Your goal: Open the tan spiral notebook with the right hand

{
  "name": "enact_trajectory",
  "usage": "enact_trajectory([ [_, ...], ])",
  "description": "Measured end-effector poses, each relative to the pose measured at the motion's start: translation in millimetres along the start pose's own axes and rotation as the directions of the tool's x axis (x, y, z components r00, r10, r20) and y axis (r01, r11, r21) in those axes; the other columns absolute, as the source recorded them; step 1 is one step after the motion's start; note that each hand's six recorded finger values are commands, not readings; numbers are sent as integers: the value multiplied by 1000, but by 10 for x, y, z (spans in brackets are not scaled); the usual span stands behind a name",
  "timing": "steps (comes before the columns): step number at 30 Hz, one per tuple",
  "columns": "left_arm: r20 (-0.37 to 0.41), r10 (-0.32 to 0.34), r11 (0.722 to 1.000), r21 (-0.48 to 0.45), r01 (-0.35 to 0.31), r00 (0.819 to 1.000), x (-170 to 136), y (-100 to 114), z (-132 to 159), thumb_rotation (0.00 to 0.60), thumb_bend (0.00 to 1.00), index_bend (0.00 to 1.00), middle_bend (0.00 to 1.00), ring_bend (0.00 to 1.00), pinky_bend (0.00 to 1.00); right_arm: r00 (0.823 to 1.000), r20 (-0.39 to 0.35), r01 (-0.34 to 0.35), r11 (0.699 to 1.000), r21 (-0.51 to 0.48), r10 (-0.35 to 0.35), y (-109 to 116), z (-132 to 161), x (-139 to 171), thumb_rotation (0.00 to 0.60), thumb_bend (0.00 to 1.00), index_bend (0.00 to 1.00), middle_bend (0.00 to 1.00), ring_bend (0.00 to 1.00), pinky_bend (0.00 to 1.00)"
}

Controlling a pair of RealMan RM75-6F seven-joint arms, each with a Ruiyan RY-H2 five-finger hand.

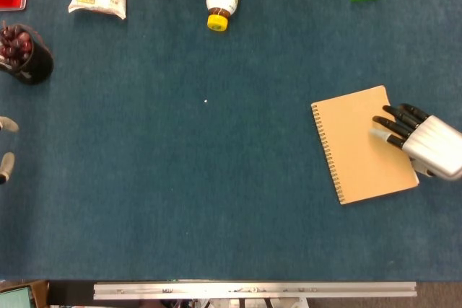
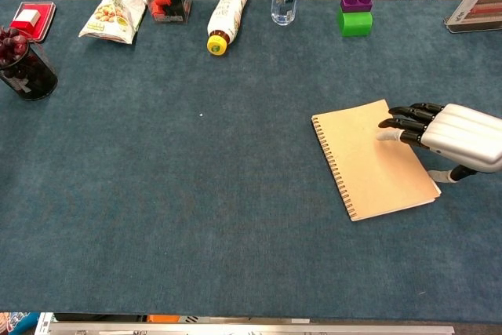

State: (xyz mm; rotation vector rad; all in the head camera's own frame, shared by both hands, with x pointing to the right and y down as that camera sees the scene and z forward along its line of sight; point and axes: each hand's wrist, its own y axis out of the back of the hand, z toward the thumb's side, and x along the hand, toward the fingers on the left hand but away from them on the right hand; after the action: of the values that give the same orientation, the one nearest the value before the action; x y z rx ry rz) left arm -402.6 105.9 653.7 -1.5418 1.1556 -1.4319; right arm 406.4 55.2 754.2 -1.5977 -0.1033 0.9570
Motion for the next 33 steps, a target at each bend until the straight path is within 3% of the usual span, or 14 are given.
enact_trajectory([
  [10,0,0,1000,-1,0,1000,0,2,-2,600,322,375,110,163,261,1000,1,-5,1000,-16,5,-23,19,-3,600,342,172,178,58,165],
  [28,-2,-1,1000,-2,1,1000,1,1,-3,600,321,375,110,164,261,1000,-6,13,999,-48,-13,1,62,-20,600,455,343,236,59,166],
  [33,-1,-1,1000,-2,1,1000,0,2,-2,600,322,375,110,164,261,1000,-10,23,998,-52,-23,30,74,-23,600,473,451,241,64,167],
])
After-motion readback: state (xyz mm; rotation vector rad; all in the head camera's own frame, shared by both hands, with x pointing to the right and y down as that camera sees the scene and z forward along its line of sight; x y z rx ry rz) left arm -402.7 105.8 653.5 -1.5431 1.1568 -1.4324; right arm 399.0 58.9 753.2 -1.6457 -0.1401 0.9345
